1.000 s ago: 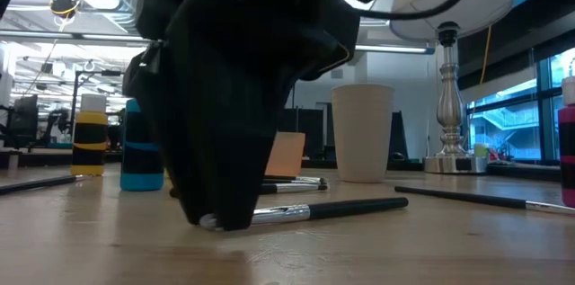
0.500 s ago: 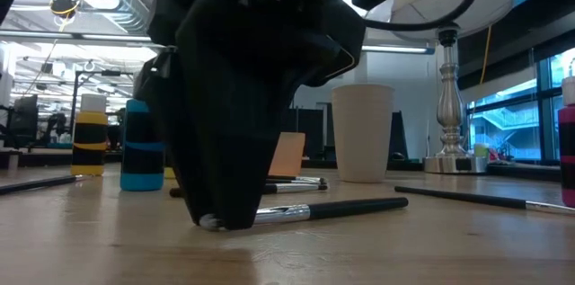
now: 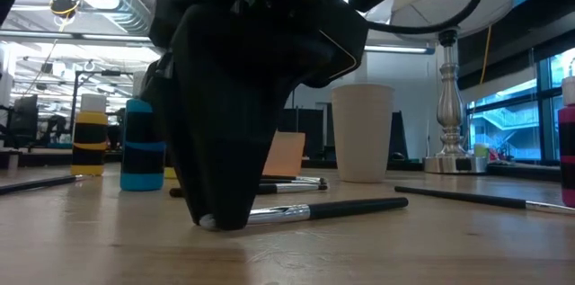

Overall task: Pick & Place Paint Supplies
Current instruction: Put the black paint brush into the light brown cup

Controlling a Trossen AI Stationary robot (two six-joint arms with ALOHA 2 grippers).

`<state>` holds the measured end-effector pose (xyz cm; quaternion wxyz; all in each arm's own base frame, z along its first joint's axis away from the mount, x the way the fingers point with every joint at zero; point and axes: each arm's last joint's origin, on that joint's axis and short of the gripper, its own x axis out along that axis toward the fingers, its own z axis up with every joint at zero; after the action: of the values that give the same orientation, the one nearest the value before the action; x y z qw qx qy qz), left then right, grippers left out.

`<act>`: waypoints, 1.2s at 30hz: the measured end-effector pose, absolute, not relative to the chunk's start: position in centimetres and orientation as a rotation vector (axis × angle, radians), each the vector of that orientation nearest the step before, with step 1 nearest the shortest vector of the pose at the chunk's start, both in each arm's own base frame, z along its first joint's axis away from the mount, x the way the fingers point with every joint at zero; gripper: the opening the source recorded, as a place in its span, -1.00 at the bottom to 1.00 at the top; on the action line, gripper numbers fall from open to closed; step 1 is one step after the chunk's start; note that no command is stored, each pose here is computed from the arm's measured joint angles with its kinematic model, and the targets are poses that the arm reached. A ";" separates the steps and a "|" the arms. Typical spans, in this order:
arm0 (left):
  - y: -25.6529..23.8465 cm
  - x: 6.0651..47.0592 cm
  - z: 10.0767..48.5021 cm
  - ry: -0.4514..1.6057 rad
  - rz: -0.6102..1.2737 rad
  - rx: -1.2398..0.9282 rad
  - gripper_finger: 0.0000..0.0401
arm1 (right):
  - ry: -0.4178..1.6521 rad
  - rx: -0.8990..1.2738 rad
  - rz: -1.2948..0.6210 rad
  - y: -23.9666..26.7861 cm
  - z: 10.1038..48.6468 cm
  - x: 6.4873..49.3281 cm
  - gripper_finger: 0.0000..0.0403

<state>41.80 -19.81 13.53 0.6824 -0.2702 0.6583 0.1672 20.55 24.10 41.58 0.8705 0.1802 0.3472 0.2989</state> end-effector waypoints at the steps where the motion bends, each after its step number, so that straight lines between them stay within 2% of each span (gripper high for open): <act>1: -19.8 41.8 13.5 1.478 0.372 -0.601 -0.41 | 0.725 0.377 0.625 24.1 41.6 20.6 -0.25; 12: -19.8 41.8 13.1 1.480 0.368 -0.573 -0.51 | 0.720 0.380 0.628 24.1 41.6 20.6 -0.25; 36: -19.7 41.8 12.9 1.472 0.367 -0.506 -0.52 | 0.720 0.380 0.627 24.1 41.6 20.6 -0.25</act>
<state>41.75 -19.66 12.92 0.6969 -0.2268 0.6602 0.1645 20.58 24.09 41.64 0.8708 0.1819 0.3445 0.3000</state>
